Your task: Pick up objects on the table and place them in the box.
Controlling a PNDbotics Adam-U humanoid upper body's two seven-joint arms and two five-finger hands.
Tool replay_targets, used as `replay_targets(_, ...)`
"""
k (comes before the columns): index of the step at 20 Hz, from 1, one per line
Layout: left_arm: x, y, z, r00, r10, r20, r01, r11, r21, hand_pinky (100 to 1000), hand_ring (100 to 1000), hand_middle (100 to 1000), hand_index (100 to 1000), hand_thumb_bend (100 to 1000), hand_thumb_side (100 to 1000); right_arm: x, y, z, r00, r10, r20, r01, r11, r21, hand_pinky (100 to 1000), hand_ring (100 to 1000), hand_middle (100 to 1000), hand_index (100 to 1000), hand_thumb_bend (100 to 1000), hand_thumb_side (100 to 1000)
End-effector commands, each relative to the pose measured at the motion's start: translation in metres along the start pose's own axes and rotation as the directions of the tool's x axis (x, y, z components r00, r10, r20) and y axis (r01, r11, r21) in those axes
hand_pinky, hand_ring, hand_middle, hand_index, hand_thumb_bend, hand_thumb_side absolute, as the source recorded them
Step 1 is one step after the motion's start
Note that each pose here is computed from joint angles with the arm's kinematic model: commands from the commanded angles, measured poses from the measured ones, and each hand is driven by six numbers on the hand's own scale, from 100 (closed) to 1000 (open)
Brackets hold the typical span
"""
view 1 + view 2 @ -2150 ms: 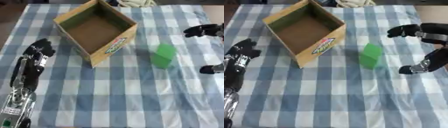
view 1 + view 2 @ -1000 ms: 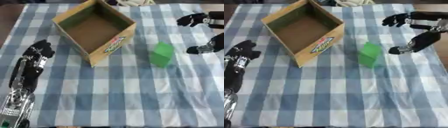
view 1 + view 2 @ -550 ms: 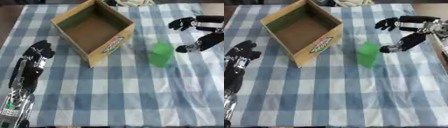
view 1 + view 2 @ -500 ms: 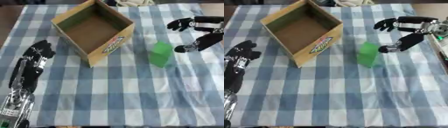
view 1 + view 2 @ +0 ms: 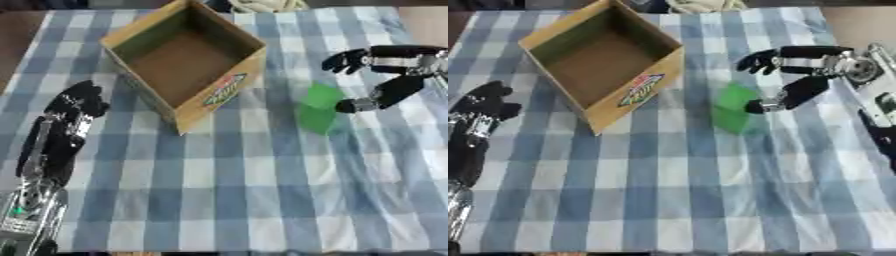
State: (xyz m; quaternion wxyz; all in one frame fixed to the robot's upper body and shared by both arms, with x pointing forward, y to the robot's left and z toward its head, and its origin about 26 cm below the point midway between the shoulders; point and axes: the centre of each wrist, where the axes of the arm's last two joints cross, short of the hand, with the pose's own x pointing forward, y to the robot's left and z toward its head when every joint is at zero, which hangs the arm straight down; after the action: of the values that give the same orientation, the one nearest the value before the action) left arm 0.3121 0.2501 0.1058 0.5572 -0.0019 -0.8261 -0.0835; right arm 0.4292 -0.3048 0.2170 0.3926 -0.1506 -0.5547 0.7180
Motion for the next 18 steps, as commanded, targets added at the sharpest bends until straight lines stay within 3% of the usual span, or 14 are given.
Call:
replay_targets(1,0.005,0.003,-0.001,1.000,-0.021,0.016,0.021,1.000,-0.011,810,705,761,847,501,580,0.003,-0.009,0.001,0.999,0.041,-0.001,-0.041,0.999,0.009,888,936,996,1000,466,710)
replay_targets(18,0.005,0.003,-0.002,1.000,-0.021,0.016,0.021,1.000,-0.020,811,707,763,848,497,583,-0.001,0.007,-0.013,0.999,0.026,-0.021,-0.025,0.998,0.062,884,933,995,1000,471,725)
